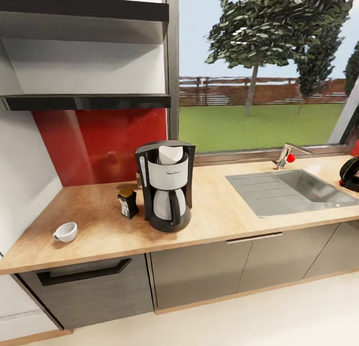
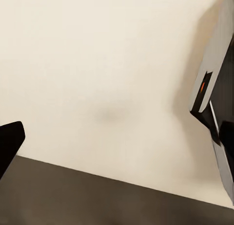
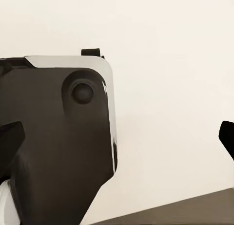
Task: Set up a coffee station on the kitchen countertop: keep the coffee maker on the countertop, move the bottle of coffee from the kitchen shelf to the counter next to the coffee maker, place a paper coffee filter on top of the coffee maker, put the saucer next to the coffee maker with the coffee cup on the saucer, and place the electric kettle next to the coffee maker.
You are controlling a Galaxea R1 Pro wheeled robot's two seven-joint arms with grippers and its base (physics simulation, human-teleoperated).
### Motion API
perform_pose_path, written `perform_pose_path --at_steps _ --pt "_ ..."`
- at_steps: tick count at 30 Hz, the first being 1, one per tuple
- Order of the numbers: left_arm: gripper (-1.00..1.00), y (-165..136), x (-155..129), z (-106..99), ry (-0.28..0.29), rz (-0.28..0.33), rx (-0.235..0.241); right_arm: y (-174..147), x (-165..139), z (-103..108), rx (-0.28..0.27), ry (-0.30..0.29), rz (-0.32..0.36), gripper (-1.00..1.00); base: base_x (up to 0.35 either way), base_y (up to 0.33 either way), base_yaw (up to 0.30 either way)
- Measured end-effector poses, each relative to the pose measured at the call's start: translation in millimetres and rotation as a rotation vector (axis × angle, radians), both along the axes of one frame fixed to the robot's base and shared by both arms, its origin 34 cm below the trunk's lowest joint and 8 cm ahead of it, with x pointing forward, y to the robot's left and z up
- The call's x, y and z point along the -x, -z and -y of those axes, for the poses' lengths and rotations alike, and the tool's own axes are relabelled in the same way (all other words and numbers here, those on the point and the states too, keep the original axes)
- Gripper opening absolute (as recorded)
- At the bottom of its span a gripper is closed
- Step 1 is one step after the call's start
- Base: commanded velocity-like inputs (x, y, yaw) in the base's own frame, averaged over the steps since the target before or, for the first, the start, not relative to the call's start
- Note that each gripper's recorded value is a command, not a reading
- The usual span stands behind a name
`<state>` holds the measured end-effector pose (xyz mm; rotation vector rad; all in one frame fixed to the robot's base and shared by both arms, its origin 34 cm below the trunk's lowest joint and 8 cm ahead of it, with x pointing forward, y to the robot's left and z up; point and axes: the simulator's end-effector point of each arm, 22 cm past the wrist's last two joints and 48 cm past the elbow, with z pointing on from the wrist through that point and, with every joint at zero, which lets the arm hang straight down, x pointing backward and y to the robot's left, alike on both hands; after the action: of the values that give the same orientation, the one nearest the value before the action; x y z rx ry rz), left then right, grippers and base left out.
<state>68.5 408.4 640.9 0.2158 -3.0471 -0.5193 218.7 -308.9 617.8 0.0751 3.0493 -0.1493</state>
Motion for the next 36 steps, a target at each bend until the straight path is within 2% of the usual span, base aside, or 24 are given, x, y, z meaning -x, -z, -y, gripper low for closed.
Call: perform_pose_path --at_steps 14,15,17,20,36 --pt "1.00 1 6 5 0.010 -0.015 0.007 0 0 -1 -0.007 0.000 0.000 1.00 0.000 0.000 -0.293" --pt "1.00 1 5 5 0.010 -0.015 0.008 0 0 -4 -0.018 -0.001 0.001 1.00 0.000 0.000 -0.300" --pt "1.00 1 5 5 0.012 -0.015 0.007 1 -1 -15 -0.079 -0.006 0.004 1.00 0.000 0.000 -0.300" --pt "1.00 1 5 4 0.012 -0.014 0.007 1 -2 -19 -0.107 -0.009 0.006 1.00 0.000 0.000 -0.300" --pt "1.00 1 7 5 0.007 -0.017 0.008 1 -2 -18 -0.110 -0.007 0.007 1.00 0.000 0.000 -0.300"
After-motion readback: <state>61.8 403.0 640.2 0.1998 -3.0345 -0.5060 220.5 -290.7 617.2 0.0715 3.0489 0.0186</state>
